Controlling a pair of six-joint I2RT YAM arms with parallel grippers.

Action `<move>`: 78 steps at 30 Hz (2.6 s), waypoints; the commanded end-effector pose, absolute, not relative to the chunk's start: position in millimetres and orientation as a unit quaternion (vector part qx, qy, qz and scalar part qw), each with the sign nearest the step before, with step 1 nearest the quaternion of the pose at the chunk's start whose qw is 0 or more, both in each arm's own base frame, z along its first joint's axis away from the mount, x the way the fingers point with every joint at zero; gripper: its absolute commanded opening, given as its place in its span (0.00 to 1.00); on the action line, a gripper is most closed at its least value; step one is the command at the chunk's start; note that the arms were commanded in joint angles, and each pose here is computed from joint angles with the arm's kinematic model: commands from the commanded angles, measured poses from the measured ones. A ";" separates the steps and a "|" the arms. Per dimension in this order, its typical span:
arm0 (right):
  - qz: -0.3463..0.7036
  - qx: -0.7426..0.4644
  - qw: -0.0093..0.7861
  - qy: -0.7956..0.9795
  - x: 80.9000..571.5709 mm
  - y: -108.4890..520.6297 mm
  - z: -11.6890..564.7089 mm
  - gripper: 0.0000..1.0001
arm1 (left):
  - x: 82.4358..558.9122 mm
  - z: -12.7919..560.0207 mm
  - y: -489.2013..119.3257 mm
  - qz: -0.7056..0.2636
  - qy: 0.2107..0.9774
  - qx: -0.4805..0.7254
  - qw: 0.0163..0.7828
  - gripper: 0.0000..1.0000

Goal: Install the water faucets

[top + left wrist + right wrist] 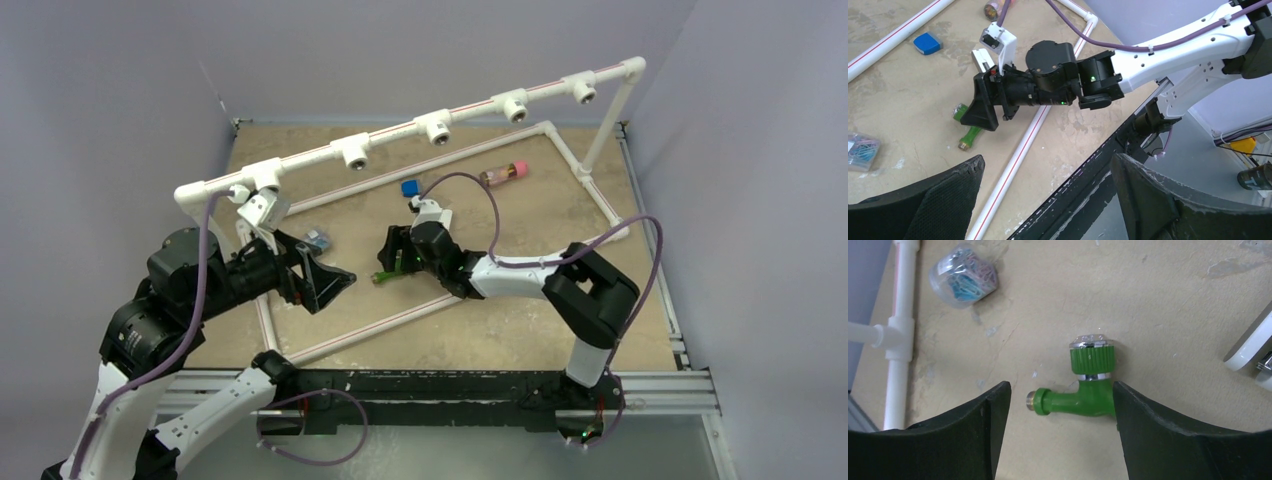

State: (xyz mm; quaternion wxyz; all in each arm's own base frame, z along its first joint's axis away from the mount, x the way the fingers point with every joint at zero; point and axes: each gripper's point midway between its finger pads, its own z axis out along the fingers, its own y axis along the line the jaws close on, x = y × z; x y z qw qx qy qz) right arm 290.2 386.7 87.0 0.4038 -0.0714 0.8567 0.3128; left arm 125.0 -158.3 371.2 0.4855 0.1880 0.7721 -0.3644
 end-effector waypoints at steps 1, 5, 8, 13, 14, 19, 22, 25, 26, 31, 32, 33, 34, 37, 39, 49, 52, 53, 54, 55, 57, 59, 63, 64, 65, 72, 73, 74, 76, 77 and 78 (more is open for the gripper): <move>0.287 -0.056 0.435 0.852 312.4 392.4 89.0 0.76 | 123.0 385.0 -152.6 -0.358 0.761 0.191 0.507 0.96; 0.268 -0.053 0.433 0.859 318.3 393.2 75.5 0.74 | 123.1 387.8 -149.5 -0.353 0.758 0.189 0.514 0.96; 0.258 -0.053 0.430 0.864 320.6 393.7 67.9 0.73 | 123.9 388.6 -147.9 -0.350 0.758 0.186 0.518 0.96; 0.241 -0.056 0.427 0.870 324.1 394.1 57.1 0.72 | 124.1 389.4 -148.0 -0.350 0.757 0.187 0.519 0.96; 0.236 -0.058 0.425 0.872 324.5 393.8 54.2 0.71 | 124.0 389.7 -148.0 -0.351 0.757 0.187 0.519 0.96; 0.221 -0.067 0.422 0.877 323.7 395.8 44.4 0.70 | 124.1 386.5 -148.7 -0.350 0.759 0.188 0.516 0.96; 0.210 -0.071 0.421 0.879 323.0 396.9 39.7 0.68 | 124.0 386.3 -149.5 -0.352 0.758 0.190 0.515 0.97; 0.196 -0.080 0.422 0.882 321.1 398.9 34.9 0.66 | 124.0 386.2 -149.6 -0.352 0.758 0.189 0.515 0.97; 0.191 -0.084 0.422 0.882 319.9 399.5 33.1 0.65 | 123.9 386.2 -149.7 -0.352 0.758 0.190 0.515 0.97; 0.172 -0.092 0.423 0.885 314.7 398.9 27.3 0.55 | 123.1 382.5 -149.9 -0.353 0.761 0.190 0.510 0.97; 0.169 -0.093 0.424 0.885 313.3 398.8 27.2 0.52 | 122.8 382.1 -150.0 -0.353 0.761 0.189 0.510 0.97; 0.167 -0.093 0.425 0.885 312.5 398.2 27.1 0.47 | 122.8 381.7 -150.1 -0.354 0.762 0.189 0.509 0.97; 0.164 -0.093 0.426 0.885 311.8 397.4 27.2 0.43 | 122.5 381.6 -150.3 -0.355 0.762 0.189 0.508 0.97; 0.158 -0.093 0.426 0.886 309.7 395.0 26.4 0.18 | 122.2 381.0 -151.0 -0.357 0.762 0.188 0.506 0.97; 0.159 -0.089 0.424 0.887 308.0 393.0 27.1 0.00 | 121.9 380.6 -151.9 -0.360 0.763 0.186 0.503 0.97; 0.234 -0.066 0.434 0.867 288.8 386.4 84.8 0.00 | 122.3 378.6 -161.2 -0.377 0.769 0.184 0.482 0.97; 0.250 -0.059 0.436 0.862 280.5 377.4 100.3 0.00 | 124.2 376.6 -165.0 -0.382 0.773 0.181 0.473 0.97; 0.256 -0.059 0.437 0.860 277.7 375.1 105.9 0.00 | 124.8 376.3 -166.6 -0.385 0.775 0.180 0.469 0.98; 0.262 -0.057 0.438 0.858 274.5 371.9 111.3 0.00 | 125.8 375.2 -168.1 -0.386 0.777 0.177 0.464 0.99; 0.266 -0.054 0.437 0.858 270.3 367.9 114.4 0.00 | 126.7 374.3 -170.2 -0.389 0.779 0.175 0.459 1.00; 0.280 -0.047 0.444 0.850 265.7 361.2 131.1 0.00 | 127.4 372.5 -173.9 -0.396 0.782 0.172 0.450 1.00; 0.292 -0.043 0.449 0.843 258.9 353.7 144.8 0.00 | 128.6 370.5 -178.3 -0.405 0.785 0.165 0.440 1.00; 0.308 -0.036 0.466 0.829 250.6 339.3 178.0 0.00 | 130.5 361.5 -189.8 -0.426 0.791 0.154 0.411 1.00; 0.310 -0.036 0.467 0.828 248.7 336.9 182.6 0.00 | 131.8 359.8 -192.1 -0.430 0.794 0.148 0.404 1.00; 0.318 -0.033 0.472 0.821 246.8 333.6 194.4 0.00 | 133.7 354.6 -194.3 -0.432 0.799 0.141 0.395 1.00; 0.370 -0.021 0.492 0.788 234.7 322.6 256.8 0.00 | 139.9 329.2 -218.3 -0.470 0.810 0.114 0.331 0.98; 0.377 -0.021 0.493 0.783 233.1 322.5 264.8 0.00 | 139.1 324.7 -221.6 -0.478 0.811 0.109 0.319 0.98; 0.385 -0.020 0.493 0.780 231.5 322.6 271.2 0.00 | 140.2 323.4 -226.0 -0.488 0.807 0.107 0.313 0.98; 0.400 -0.019 0.492 0.773 228.1 323.6 284.4 0.00 | 141.3 316.4 -232.0 -0.500 0.809 0.096 0.295 0.96; 0.410 -0.020 0.490 0.769 225.5 325.6 291.9 0.00 | 143.3 315.0 -235.0 -0.506 0.807 0.090 0.291 0.95; 0.416 -0.021 0.489 0.767 223.9 326.2 296.2 0.00 | 144.9 312.0 -237.2 -0.510 0.808 0.084 0.285 0.94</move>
